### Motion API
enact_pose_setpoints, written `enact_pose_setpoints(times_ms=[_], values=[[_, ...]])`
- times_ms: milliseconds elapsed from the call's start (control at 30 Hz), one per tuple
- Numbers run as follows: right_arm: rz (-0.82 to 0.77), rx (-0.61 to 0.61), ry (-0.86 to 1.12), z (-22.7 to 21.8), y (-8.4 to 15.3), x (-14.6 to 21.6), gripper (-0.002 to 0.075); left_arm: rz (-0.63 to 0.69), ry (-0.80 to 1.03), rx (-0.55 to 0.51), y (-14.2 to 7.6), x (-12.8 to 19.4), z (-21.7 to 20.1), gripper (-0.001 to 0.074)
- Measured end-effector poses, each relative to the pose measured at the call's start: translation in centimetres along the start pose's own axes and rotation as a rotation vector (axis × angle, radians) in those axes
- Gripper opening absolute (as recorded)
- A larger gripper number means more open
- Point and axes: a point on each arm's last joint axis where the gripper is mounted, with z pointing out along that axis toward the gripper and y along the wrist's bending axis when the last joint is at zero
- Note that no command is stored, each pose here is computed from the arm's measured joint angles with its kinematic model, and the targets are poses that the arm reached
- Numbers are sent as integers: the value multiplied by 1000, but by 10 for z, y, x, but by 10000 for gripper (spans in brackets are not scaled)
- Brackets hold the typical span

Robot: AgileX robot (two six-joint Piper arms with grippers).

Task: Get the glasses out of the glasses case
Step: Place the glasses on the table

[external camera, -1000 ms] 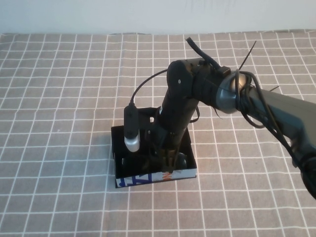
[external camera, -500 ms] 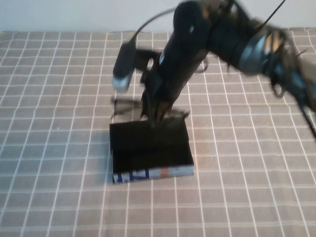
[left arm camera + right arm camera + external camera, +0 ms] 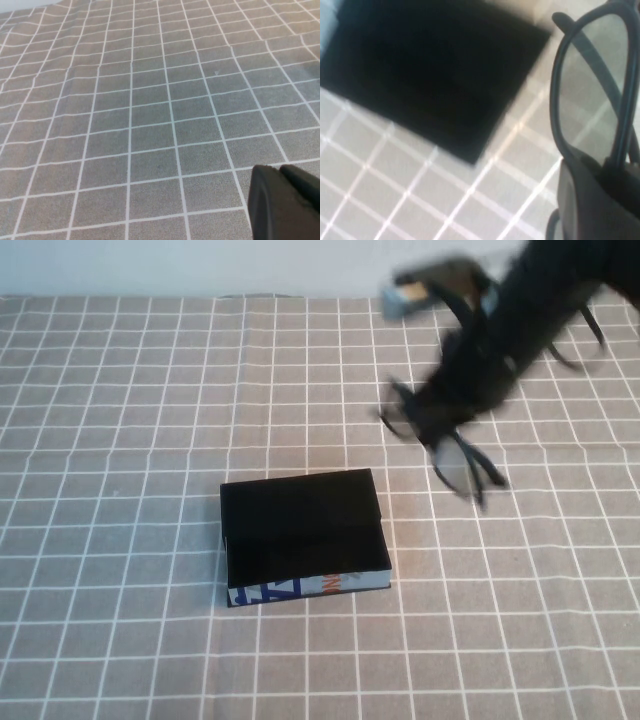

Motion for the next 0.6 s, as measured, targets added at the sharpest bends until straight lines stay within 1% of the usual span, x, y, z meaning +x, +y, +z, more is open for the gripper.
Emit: enact_pose_setpoints(times_ms=[67,133,267,433,600], values=[[61,-14,70,14,-7,19,43,0,0,0,0,0,0,-4],[121,-26,100,27,-9,35,43,0,0,0,0,0,0,-4],[276,-58,96,61,-9,62,43,0,0,0,0,0,0,-4],[485,-56,75,88,-15,84,43,0,0,0,0,0,0,-4],[571,-42,88,97,-17,95,43,0,0,0,0,0,0,-4]])
